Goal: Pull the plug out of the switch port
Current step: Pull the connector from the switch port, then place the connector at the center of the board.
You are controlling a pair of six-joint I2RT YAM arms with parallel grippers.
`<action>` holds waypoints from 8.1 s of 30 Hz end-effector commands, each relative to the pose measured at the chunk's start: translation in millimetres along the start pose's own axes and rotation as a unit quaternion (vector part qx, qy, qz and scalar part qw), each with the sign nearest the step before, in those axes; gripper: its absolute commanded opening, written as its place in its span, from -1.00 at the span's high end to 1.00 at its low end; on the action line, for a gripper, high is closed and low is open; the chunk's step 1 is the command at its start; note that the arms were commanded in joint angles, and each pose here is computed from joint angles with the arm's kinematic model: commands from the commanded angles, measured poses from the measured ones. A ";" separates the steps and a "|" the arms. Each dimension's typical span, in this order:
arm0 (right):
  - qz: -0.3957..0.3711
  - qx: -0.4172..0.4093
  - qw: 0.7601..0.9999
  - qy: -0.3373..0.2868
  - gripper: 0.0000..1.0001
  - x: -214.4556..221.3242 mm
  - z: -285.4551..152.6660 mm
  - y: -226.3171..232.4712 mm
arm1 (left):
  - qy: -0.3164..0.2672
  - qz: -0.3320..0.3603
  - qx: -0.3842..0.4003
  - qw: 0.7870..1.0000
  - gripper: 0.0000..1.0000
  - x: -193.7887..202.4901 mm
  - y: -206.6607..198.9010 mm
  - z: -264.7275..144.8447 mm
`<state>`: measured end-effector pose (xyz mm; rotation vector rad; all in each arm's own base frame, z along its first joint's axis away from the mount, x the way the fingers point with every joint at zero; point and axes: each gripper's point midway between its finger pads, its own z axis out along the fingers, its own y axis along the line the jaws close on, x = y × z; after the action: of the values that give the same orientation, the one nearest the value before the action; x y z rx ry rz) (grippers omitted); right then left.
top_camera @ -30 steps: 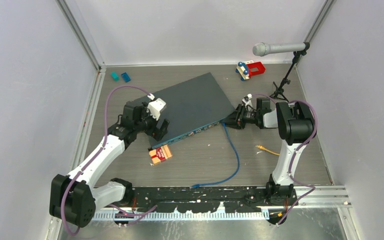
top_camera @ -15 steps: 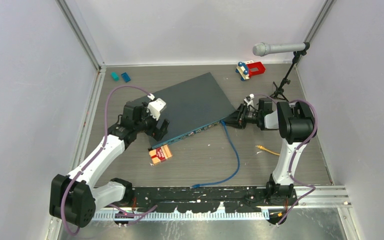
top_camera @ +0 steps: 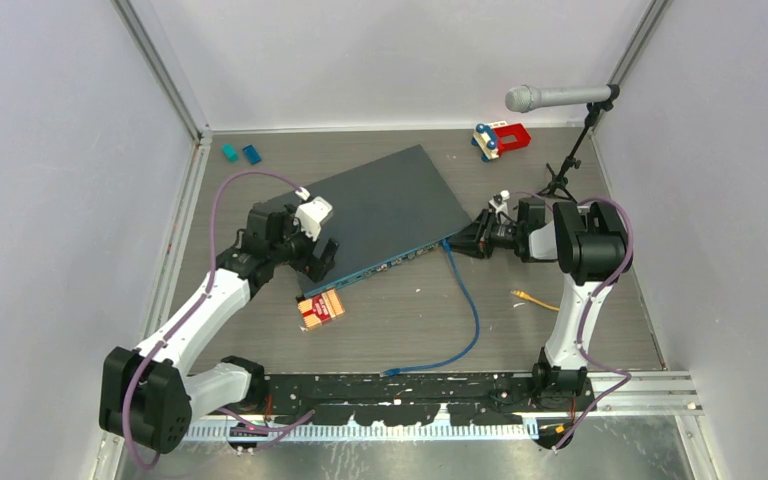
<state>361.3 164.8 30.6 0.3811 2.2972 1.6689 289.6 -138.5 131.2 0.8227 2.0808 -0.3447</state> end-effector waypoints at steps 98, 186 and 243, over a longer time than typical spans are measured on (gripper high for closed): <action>-0.056 -0.033 0.997 0.047 0.38 12.2 24.3 21.0 | 0.015 0.003 0.016 1.000 -0.99 4.8 -2.1 10.1; -0.125 0.186 0.961 -0.164 0.98 -47.9 -244.0 1.9 | 0.003 0.006 0.042 0.999 -0.99 -5.7 -8.7 18.4; -0.307 0.306 0.889 -0.147 -0.21 -33.5 -220.2 58.0 | 0.014 0.008 -0.030 0.999 -0.99 -5.1 10.5 -5.6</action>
<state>332.5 -76.9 133.3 0.2702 2.3218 0.5049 293.5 -135.4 121.3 0.8449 2.1151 -0.3040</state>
